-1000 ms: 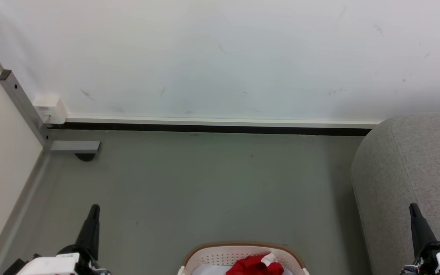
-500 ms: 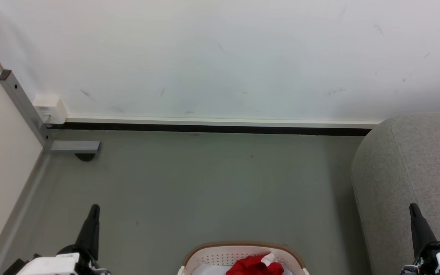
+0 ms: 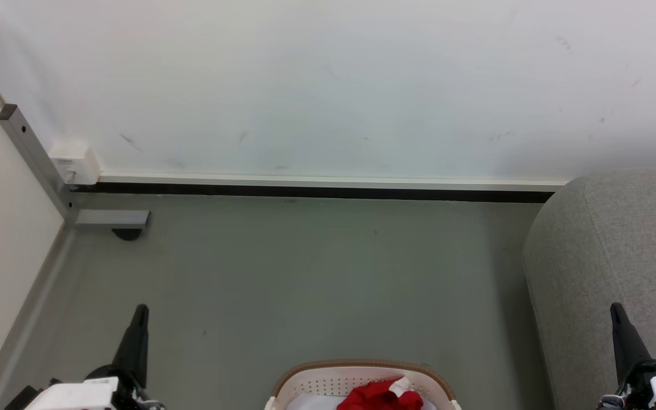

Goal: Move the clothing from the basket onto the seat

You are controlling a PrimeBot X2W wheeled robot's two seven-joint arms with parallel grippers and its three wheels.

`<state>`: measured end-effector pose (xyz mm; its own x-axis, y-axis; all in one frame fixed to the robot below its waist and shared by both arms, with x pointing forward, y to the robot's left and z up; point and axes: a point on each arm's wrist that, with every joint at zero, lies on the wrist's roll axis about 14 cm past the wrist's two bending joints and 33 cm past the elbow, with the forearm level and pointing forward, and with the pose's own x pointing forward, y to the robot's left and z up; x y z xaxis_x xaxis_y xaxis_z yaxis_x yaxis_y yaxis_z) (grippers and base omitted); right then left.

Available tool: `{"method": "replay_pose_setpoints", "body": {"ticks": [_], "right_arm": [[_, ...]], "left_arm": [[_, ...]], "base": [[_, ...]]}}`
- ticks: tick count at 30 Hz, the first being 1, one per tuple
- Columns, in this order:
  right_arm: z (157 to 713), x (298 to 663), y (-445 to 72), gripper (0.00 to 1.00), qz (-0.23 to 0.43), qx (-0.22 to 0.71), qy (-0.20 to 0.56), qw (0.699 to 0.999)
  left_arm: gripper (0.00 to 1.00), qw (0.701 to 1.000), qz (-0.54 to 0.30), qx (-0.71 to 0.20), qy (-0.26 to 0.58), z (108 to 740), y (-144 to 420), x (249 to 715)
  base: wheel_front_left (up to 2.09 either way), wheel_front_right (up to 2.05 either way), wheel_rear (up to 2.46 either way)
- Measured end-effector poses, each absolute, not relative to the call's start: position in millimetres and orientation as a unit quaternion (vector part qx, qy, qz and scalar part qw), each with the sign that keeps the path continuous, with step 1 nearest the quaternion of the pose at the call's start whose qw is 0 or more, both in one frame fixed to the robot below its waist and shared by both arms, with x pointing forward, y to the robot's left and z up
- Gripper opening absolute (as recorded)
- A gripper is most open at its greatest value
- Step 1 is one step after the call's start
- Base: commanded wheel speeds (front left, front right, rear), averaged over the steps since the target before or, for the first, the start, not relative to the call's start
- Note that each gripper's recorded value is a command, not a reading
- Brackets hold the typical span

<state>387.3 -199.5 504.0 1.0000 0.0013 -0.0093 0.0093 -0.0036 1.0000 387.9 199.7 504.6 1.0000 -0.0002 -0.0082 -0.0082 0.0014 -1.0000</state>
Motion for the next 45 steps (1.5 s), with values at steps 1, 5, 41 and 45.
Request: {"method": "replay_pose_setpoints", "body": {"ticks": [1, 5, 41, 45], "right_arm": [[504.0, 387.3, -199.5, 0.0, -0.003, 0.708, 0.004, 0.706], [504.0, 387.3, -199.5, 0.0, -0.003, 0.708, 0.004, 0.706], [496.5, 374.3, -181.3, 1.0, 0.011, 0.485, 0.025, 0.874], [499.3, 374.0, -176.4, 1.0, 0.024, 0.434, 0.025, 0.9]], "left_arm": [[0.0, 0.708, 0.003, -0.707, 0.003, 504.6, 199.7, 387.9], [0.0, 0.708, 0.003, -0.707, 0.003, 504.6, 199.7, 387.9], [1.0, 0.821, 0.019, -0.57, 0.03, 484.8, 177.7, 378.0], [1.0, 0.842, 0.011, -0.538, 0.029, 487.5, 174.2, 378.3]], "base": [[0.0, 0.0, 0.0], [0.0, 0.0, 0.0], [0.0, 0.0, 0.0], [0.0, 0.0, 0.0]]}}
